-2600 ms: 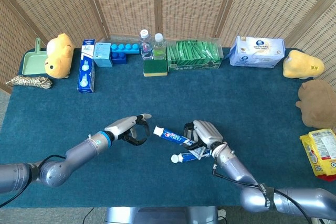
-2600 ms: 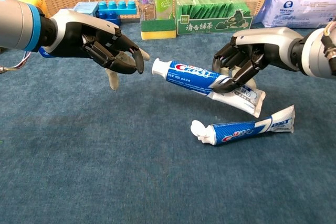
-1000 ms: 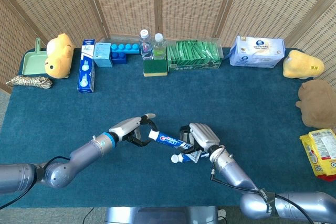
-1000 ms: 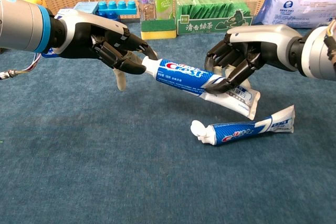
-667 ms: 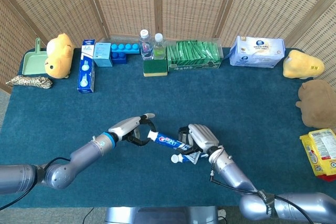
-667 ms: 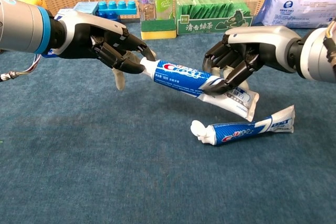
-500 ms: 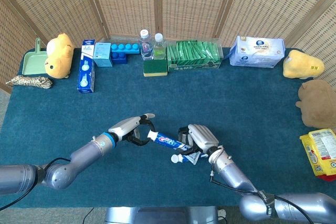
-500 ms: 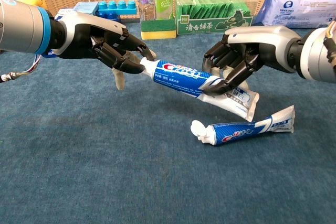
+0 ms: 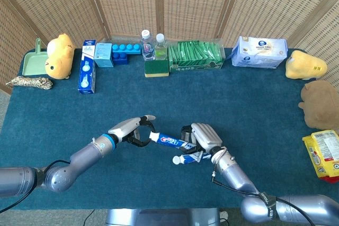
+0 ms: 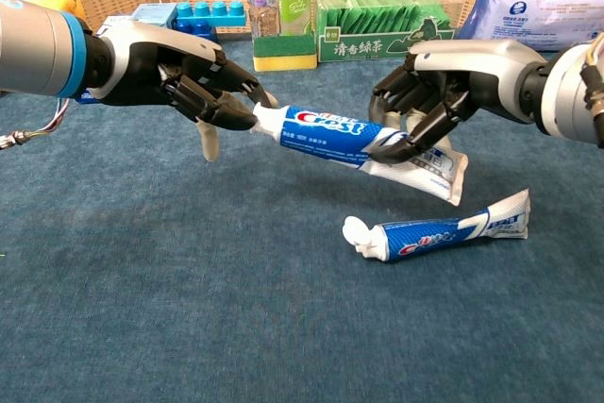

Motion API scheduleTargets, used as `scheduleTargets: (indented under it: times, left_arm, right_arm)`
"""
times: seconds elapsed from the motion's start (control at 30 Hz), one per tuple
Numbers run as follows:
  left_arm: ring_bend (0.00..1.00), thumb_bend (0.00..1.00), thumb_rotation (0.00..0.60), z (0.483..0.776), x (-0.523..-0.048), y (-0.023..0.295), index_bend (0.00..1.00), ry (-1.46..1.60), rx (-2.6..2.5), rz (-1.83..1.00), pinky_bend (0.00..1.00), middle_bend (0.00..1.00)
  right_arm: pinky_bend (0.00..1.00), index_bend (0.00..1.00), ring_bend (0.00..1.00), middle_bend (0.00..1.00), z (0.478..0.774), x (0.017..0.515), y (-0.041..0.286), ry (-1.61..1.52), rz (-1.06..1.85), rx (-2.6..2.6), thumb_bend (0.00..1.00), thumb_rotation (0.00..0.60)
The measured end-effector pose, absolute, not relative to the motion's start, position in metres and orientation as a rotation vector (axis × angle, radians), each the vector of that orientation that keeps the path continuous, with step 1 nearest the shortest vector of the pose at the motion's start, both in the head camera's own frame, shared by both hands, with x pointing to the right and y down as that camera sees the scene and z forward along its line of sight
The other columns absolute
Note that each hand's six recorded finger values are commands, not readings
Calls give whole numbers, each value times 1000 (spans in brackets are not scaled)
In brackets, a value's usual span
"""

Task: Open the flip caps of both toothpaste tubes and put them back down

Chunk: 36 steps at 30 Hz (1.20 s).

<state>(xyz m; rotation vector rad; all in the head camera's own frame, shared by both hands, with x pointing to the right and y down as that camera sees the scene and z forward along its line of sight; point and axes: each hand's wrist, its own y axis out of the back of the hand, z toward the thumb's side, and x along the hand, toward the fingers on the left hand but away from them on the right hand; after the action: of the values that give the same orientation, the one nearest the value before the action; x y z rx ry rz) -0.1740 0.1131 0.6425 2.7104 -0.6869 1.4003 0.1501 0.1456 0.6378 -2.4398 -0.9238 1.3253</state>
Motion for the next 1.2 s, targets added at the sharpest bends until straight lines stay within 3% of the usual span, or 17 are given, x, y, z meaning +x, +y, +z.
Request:
scheduleTargets:
  times: [1.03,1.2]
  left_arm:
    - [133,435,527,640,-186,109,459,-744,2694,1423,476,95]
    - [115,431,524,637,-181,110,362,-744,2706,1405,476,81]
  right_arm:
    - [695,897,691,711,639,161,137,-988,1348,-2288,456,600]
    - [695,898,691,711,640,162,138,-995,1355,-2261,456,600]
